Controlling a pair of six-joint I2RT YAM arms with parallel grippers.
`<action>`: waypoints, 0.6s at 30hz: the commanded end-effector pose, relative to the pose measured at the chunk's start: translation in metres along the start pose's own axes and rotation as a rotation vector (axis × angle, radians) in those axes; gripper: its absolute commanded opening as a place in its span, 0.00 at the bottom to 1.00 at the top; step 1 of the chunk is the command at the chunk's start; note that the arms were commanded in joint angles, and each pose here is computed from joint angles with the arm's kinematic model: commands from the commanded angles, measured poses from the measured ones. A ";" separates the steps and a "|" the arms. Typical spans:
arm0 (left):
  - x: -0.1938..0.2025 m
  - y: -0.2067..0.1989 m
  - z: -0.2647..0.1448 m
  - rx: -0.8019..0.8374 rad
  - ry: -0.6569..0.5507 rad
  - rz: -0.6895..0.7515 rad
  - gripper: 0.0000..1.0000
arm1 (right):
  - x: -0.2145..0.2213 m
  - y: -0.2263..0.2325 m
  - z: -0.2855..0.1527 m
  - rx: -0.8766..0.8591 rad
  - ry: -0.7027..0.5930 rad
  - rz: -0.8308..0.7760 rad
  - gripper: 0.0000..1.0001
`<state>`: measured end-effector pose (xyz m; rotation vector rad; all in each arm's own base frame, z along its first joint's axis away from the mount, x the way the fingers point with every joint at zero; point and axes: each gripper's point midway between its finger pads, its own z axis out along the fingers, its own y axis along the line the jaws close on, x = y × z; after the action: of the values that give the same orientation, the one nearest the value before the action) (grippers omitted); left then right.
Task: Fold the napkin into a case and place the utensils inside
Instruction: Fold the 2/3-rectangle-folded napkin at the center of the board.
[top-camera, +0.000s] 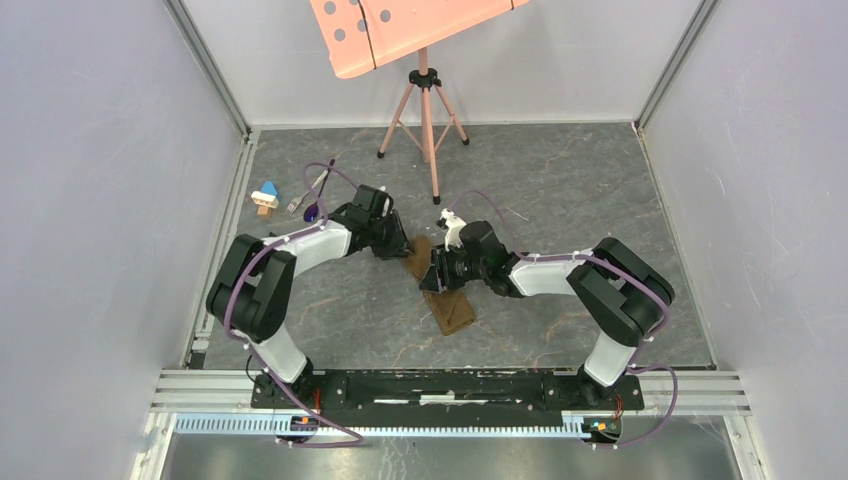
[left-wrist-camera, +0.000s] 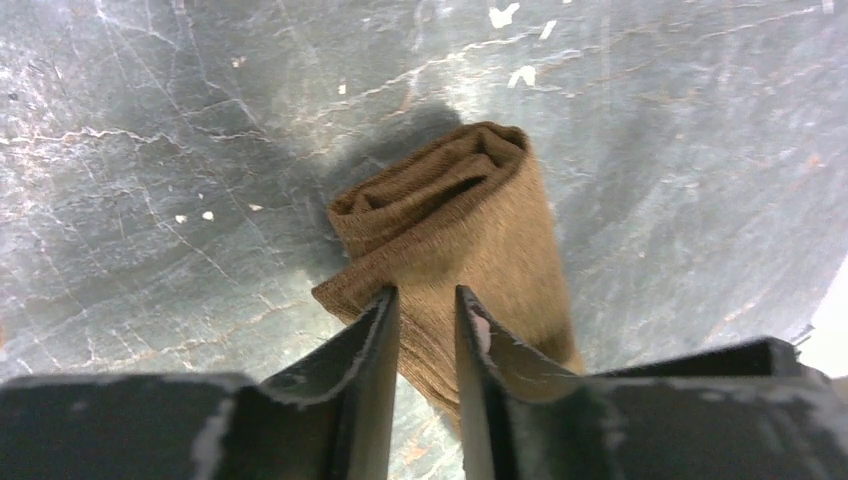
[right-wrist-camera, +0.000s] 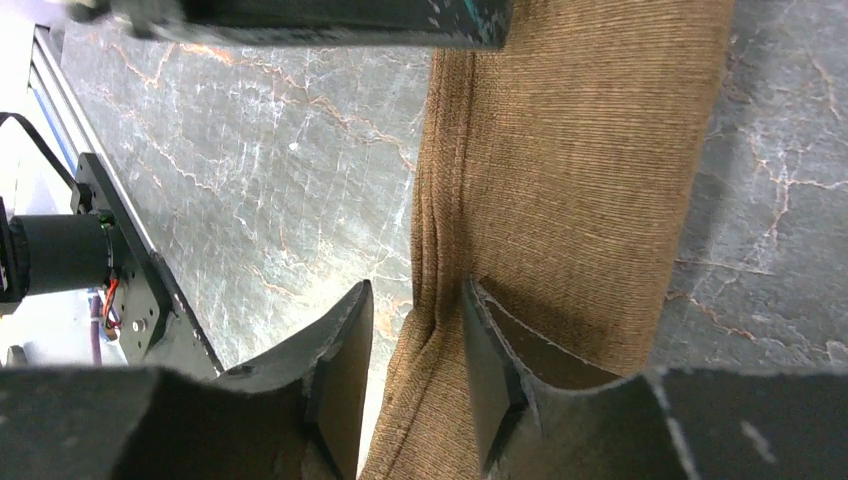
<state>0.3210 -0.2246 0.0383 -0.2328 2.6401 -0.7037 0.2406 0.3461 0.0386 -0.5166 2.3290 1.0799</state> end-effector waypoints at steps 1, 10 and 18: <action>-0.022 -0.034 -0.038 0.125 -0.094 0.106 0.39 | -0.020 0.019 -0.006 -0.056 -0.034 -0.082 0.45; -0.006 -0.013 -0.056 0.064 -0.103 -0.034 0.63 | -0.022 0.012 -0.007 -0.038 -0.032 -0.101 0.47; -0.002 0.001 -0.018 0.074 -0.030 -0.178 0.59 | -0.024 0.013 -0.009 -0.040 -0.039 -0.103 0.46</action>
<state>0.3106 -0.2109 0.0664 -0.3509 2.5754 -0.7785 0.2390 0.3414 0.0382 -0.5942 2.3206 1.0590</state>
